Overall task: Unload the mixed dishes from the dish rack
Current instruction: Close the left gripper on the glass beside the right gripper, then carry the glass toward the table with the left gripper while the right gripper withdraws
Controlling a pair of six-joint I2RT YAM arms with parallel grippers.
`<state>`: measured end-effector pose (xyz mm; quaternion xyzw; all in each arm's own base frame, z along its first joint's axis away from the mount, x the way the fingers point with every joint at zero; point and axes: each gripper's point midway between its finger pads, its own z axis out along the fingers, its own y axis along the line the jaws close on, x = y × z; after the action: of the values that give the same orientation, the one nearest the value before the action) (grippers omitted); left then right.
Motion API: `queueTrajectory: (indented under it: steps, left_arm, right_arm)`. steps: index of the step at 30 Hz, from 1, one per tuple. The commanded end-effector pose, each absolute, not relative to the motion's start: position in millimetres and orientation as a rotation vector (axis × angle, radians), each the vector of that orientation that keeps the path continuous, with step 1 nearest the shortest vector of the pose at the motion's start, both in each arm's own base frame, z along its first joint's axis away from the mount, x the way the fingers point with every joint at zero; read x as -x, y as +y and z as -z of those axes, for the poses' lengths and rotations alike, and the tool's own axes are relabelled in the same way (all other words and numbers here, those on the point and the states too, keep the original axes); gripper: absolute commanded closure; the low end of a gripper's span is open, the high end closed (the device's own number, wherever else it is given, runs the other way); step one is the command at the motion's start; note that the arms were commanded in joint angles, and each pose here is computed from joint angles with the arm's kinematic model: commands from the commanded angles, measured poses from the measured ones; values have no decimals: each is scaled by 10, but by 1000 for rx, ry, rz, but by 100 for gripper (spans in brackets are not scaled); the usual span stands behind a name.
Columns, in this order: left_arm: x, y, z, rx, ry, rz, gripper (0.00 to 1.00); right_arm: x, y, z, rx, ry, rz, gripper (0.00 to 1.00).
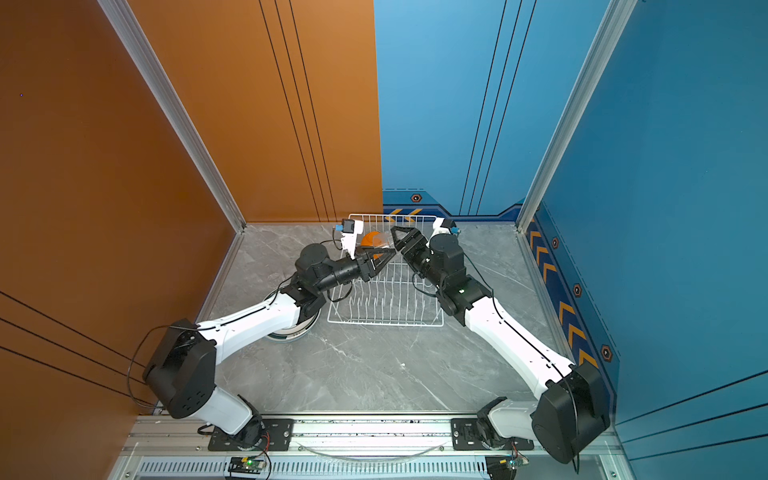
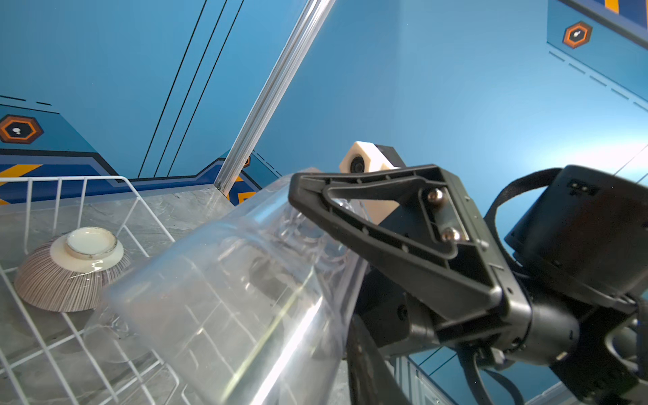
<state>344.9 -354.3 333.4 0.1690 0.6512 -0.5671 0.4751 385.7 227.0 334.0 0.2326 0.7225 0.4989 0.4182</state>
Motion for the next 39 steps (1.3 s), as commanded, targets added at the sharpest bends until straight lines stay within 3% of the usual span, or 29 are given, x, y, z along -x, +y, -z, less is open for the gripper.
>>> queueTrajectory:
  steps: [1, 5, 8, 17, 28, 39]
  left_arm:
    - [-3416, -3616, -3580, -450, 1502, 1421, 76]
    - [-3456, -3639, -3523, -437, 1523, 1434, 86]
    - [-3482, -3632, -3506, -424, 1528, 1431, 100]
    - [-3579, -3547, -3439, -373, 1549, 1408, 100]
    - [-3692, -3429, -3338, -312, 1586, 1378, 100]
    - [-3910, -3050, -3248, -198, 1682, 1260, 100]
  right_arm:
    - [-3801, 2390, -3334, -535, 1829, -1299, 46]
    - [-3804, 2393, -3311, -540, 1830, -1298, 42]
    - [-3807, 2397, -3311, -538, 1828, -1296, 33]
    - [-3836, 2402, -3310, -540, 1819, -1291, 14]
    - [-3878, 2405, -3282, -541, 1822, -1272, 0]
    - [-3869, 2304, -3135, -518, 1891, -1141, 0]
